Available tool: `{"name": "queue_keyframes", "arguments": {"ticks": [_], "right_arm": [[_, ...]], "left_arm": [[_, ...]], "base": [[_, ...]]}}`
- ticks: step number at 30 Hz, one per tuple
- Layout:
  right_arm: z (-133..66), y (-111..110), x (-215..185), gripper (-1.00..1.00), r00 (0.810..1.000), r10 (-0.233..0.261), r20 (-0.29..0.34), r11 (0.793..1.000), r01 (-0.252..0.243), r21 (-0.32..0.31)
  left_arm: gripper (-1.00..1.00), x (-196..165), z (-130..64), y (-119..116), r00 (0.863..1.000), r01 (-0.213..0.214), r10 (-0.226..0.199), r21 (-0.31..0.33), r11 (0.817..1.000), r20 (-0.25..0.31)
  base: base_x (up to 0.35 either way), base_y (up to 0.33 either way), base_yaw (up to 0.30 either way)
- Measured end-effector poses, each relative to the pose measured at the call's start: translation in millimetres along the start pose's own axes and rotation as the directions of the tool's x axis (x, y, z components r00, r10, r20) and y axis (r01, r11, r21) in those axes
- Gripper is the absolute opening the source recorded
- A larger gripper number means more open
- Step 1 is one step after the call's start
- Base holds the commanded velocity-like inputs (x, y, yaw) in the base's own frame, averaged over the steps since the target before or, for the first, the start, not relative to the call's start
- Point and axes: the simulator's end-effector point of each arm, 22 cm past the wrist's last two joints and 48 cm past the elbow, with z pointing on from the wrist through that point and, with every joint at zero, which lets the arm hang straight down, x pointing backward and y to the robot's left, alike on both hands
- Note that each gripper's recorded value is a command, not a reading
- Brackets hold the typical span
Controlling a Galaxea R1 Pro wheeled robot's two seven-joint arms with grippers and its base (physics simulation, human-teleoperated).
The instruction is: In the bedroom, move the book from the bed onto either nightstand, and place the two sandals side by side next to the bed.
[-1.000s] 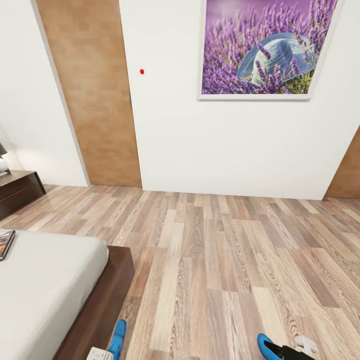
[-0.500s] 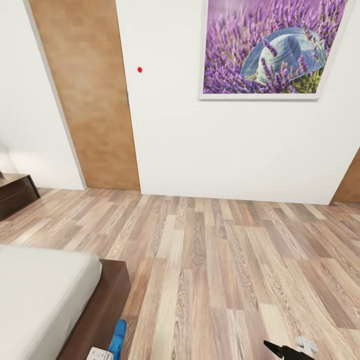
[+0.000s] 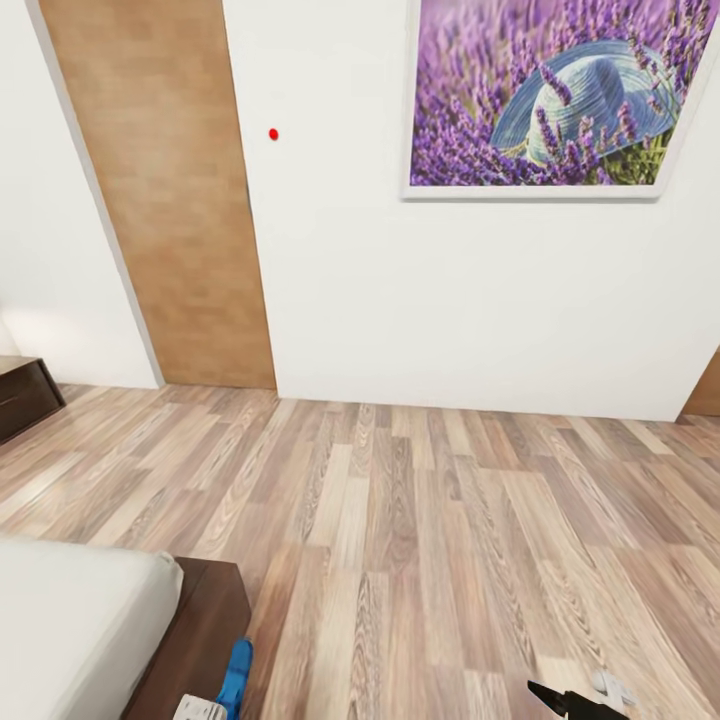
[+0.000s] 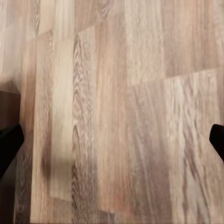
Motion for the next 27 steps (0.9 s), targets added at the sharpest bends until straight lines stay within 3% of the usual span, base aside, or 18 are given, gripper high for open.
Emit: {"name": "queue_keyframes", "arguments": {"ticks": [27], "right_arm": [[1.2, 1.2, 1.2, 1.0, 1.0, 0.002, -0.001, 1.0, -0.002, -0.001]], "left_arm": [[-1.0, 0.2, 0.1, -0.2, 1.0, -0.001, 0.001, 0.001, 1.0, -0.001]], "base": [[0.33, 0.0, 0.0]]}}
